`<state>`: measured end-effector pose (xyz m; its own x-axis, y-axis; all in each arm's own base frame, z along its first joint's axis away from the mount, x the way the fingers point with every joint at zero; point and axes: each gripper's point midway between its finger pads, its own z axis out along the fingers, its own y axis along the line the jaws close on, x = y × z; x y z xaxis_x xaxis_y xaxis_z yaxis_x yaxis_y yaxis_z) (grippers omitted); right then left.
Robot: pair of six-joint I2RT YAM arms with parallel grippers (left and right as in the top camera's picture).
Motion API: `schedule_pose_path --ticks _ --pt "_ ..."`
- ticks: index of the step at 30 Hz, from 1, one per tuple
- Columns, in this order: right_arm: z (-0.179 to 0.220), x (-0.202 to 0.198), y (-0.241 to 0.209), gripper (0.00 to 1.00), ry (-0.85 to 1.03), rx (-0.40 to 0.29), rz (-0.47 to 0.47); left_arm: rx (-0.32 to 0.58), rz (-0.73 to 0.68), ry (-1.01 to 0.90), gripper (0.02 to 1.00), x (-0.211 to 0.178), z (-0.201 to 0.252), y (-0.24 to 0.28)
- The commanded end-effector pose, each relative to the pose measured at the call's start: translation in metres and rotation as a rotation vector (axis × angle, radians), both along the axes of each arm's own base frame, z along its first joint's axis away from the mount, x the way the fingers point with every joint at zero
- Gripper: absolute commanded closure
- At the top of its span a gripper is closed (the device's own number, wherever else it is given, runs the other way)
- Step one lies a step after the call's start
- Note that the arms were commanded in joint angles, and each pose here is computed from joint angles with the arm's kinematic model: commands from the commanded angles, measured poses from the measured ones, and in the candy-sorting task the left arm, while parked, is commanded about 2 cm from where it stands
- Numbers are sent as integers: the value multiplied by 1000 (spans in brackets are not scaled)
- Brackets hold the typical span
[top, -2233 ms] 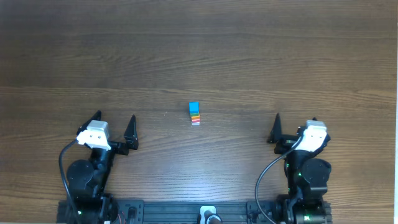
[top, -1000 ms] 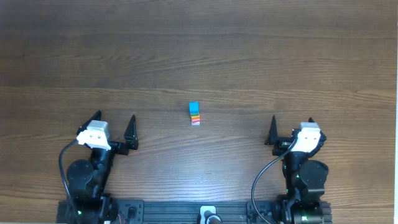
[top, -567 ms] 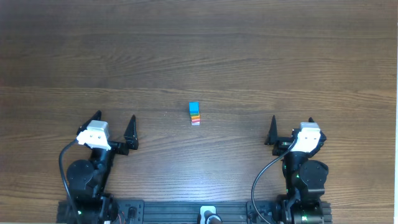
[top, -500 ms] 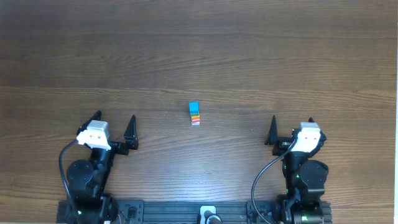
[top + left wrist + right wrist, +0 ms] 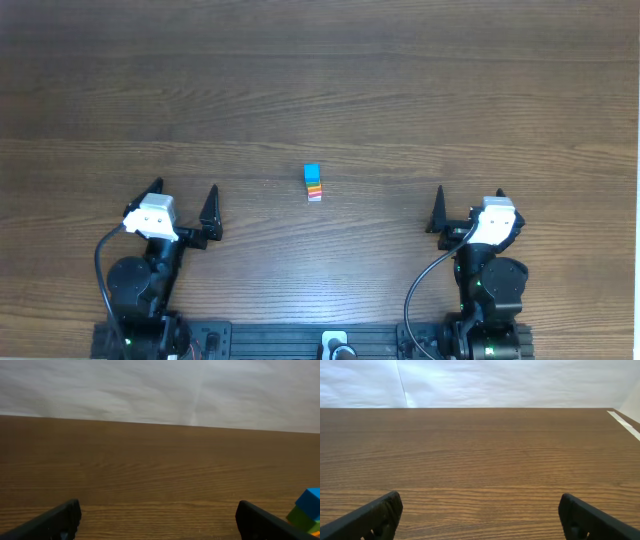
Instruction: Stack Cubes
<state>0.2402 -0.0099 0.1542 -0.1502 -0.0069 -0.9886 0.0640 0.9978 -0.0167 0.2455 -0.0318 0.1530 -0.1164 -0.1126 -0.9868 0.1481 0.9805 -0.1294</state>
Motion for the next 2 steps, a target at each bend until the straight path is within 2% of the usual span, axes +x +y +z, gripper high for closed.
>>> schedule_pose_path --ticks 1,2 --pt "-1 0 0 7 -6 -3 2 6 -9 5 18 0 -3 -1" --pt "-1 0 0 7 -6 -3 2 6 -9 5 20 0 -3 -1"
